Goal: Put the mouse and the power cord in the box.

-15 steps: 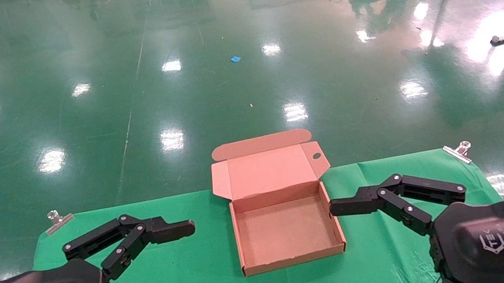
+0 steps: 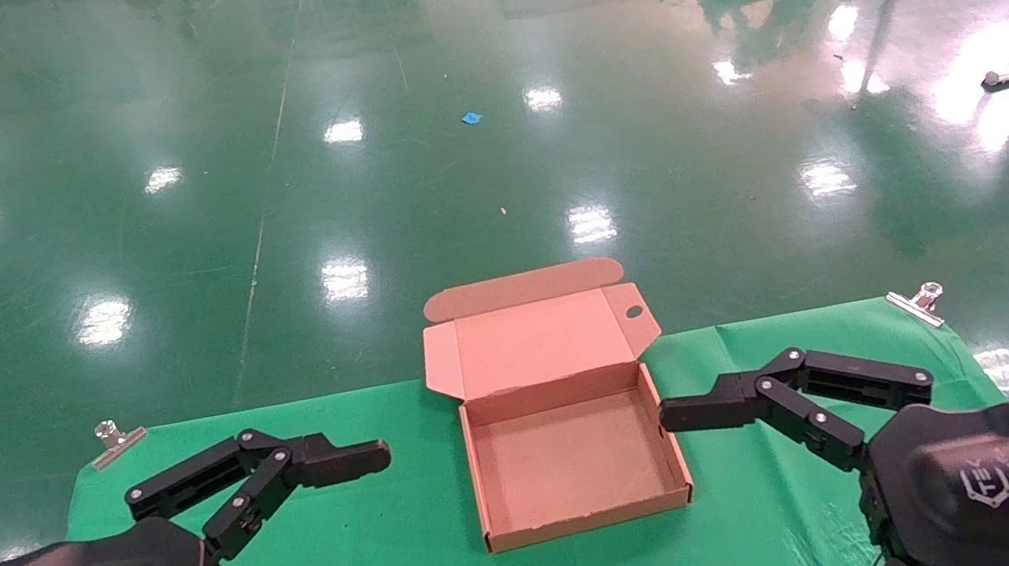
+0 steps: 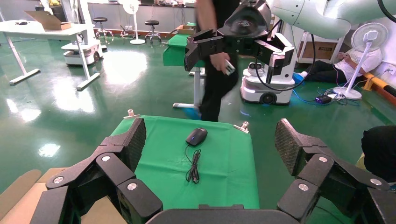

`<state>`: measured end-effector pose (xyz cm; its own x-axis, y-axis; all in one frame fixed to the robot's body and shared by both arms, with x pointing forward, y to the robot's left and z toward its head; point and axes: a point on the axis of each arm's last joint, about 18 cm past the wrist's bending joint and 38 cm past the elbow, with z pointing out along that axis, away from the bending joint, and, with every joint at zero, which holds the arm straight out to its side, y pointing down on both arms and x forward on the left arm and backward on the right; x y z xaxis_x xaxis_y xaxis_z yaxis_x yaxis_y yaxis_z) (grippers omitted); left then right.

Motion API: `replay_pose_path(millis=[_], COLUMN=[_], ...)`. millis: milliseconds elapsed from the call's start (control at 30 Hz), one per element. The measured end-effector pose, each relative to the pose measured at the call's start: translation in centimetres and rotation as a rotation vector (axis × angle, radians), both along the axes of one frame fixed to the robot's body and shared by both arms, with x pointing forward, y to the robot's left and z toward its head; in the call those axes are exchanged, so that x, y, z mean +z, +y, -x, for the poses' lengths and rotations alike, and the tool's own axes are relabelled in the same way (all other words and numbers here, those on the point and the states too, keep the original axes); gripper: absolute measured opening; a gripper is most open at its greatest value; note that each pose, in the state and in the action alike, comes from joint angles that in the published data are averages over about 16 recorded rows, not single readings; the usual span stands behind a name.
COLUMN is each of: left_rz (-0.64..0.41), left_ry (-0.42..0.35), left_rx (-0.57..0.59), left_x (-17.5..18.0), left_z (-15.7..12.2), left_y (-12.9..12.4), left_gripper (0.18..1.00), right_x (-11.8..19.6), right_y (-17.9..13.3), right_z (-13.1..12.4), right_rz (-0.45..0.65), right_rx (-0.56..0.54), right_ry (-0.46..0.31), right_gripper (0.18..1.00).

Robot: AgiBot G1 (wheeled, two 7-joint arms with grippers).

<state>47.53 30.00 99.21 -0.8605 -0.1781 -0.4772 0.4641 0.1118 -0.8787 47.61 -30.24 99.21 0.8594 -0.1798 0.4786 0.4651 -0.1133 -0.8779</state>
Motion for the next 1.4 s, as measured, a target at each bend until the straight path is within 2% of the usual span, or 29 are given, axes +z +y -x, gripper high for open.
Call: replay_pose_path(millis=[367,633,1033,1400], left_rz=[-0.007,-0.076,-0.312,-0.570], left_ry=[-0.001,-0.006,-0.022,-0.011], left_rx=[0.002,0.014,0.080,0.169], left_x=[-0.1,-0.5,-2.0,-4.9], left_z=[0.0,-0.1,-1.6,-5.5], left_y=[0.0,0.0,0.6,2.1], left_gripper=[1.001,1.001,1.001,1.001], right_x=[0.0,-0.5,-2.7,-6.0], right_y=[-0.1,-1.0,-4.7,-9.0], right_z=[0.0,0.1,-1.0,-4.3], right_rz=[0.005,0.053,0.241,0.493], right_rx=[-0.002,-0.035,-0.167,-0.310], right_ry=[-0.001,-0.011,-0.026,-0.025], right_gripper=[1.001,1.001,1.001,1.001])
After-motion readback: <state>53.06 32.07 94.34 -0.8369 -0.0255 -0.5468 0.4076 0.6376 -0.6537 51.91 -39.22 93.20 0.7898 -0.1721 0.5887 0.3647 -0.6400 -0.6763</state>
